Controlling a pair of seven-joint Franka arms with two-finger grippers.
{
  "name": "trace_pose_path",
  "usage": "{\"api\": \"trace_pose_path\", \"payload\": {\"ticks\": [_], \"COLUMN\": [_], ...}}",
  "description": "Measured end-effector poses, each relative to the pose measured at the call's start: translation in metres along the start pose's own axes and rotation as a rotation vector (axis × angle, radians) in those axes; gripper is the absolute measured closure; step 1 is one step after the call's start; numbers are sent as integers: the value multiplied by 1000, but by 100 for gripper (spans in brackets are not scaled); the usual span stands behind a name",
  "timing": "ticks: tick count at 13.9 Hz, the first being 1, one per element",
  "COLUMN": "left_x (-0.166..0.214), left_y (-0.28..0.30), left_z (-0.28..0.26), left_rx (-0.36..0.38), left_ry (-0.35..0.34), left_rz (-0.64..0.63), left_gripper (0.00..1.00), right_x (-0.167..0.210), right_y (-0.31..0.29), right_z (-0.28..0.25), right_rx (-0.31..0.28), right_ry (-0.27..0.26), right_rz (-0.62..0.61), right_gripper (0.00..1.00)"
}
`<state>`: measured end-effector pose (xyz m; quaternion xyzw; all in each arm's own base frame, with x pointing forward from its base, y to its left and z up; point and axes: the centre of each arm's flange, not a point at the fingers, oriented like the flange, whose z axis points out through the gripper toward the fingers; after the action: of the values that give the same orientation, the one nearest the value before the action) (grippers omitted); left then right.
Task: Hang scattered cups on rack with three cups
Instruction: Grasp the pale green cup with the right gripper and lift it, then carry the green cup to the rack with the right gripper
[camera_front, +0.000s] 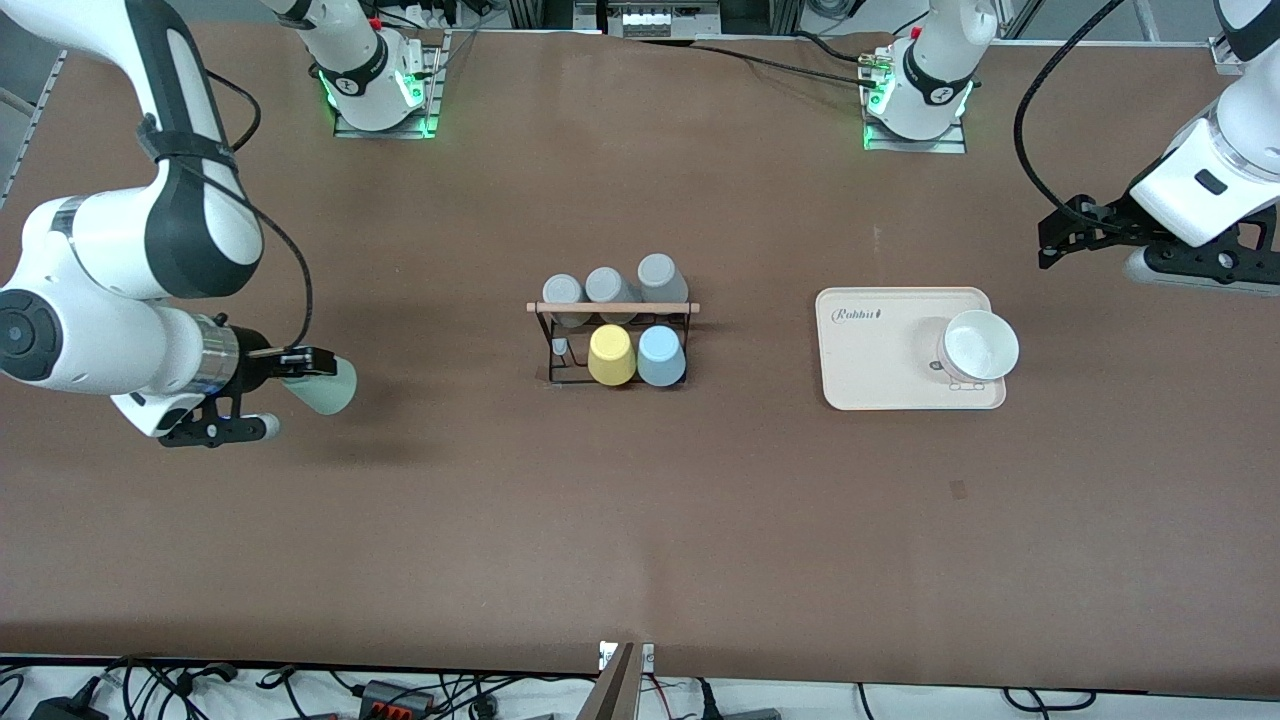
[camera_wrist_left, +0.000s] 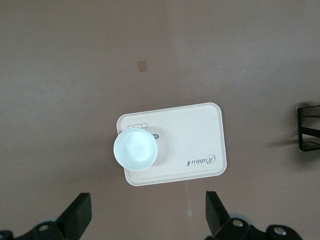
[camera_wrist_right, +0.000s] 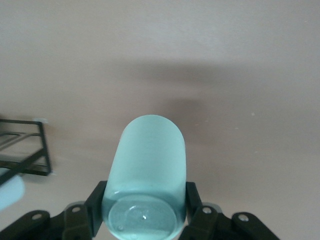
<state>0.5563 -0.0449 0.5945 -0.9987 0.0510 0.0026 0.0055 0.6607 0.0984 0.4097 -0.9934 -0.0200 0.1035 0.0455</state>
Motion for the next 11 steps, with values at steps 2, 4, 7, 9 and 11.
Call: {"api": "trace_pose_path", "payload": {"ticks": [2, 4, 7, 9, 11], "left_x": [0, 0, 0, 0, 0], "left_y": [0, 0, 0, 0, 0], "left_z": [0, 0, 0, 0, 0], "left_rx": [0, 0, 0, 0, 0], "left_ry": [0, 0, 0, 0, 0], "left_rz": [0, 0, 0, 0, 0], "left_gripper": [0, 0, 0, 0, 0], "right_x": [-5, -13, -23, -27, -31], "right_y": [-43, -89, -149, -181, -209], "right_z": [-13, -24, -13, 1, 13], "right_rx": [-8, -13, -23, -25, -25], "right_ry": [10, 29, 38, 49, 62], "right_rz": [31, 73, 106, 80, 46], "right_gripper": [34, 34, 34, 34, 34]}}
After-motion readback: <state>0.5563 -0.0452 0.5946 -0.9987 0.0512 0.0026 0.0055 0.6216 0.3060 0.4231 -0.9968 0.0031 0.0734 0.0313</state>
